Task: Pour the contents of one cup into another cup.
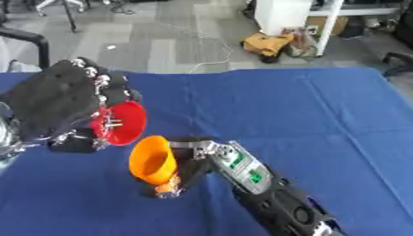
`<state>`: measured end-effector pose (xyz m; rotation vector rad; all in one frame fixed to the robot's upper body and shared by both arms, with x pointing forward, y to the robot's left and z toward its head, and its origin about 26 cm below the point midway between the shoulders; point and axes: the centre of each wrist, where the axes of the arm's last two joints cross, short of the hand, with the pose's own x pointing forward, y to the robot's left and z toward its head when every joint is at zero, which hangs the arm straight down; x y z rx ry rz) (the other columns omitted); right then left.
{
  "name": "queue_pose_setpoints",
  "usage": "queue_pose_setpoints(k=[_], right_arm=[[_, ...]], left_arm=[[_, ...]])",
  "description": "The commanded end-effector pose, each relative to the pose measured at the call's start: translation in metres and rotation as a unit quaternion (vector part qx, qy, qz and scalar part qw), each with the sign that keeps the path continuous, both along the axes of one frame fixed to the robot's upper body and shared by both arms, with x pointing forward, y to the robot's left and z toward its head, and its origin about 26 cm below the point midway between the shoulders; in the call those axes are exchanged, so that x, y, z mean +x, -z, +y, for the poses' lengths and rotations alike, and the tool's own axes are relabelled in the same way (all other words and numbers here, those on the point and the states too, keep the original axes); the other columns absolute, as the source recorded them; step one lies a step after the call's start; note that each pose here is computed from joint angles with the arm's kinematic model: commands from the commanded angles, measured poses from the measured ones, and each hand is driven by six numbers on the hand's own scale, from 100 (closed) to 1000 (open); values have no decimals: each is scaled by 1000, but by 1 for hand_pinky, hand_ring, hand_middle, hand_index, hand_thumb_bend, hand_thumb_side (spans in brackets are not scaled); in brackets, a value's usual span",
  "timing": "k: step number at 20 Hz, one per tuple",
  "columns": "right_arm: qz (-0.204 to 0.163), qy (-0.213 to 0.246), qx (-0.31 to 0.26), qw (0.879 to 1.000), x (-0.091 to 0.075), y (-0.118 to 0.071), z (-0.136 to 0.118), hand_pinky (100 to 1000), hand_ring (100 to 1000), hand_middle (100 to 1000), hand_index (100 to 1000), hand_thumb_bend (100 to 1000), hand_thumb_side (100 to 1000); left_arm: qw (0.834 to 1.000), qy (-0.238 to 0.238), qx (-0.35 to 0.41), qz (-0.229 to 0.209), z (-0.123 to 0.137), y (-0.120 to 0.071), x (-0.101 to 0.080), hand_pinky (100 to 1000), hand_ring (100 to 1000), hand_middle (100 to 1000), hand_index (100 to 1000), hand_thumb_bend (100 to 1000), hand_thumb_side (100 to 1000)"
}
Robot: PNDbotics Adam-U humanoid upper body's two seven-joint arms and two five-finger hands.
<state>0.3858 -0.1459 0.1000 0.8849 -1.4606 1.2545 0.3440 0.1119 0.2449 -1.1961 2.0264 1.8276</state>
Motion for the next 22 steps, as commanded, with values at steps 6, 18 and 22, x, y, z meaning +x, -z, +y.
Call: queue_pose_setpoints(k=[6,18,22], right_arm=[[-4,-1,8,1000,3,-7,-1,329,534,267,467,107,100],[7,-1,9,1000,3,-5,-1,329,534,268,468,110,100],[9,0,9,1000,3,-5,-1,328,534,268,468,108,100]], left_arm=[[1000,-2,5,-27,-2,-14,-4,287,319,319,701,454,100],[999,-1,15,-34,-6,-13,-5,288,316,314,699,459,100],[999,1,23,-38,-7,-12,-6,292,317,313,698,465,100]])
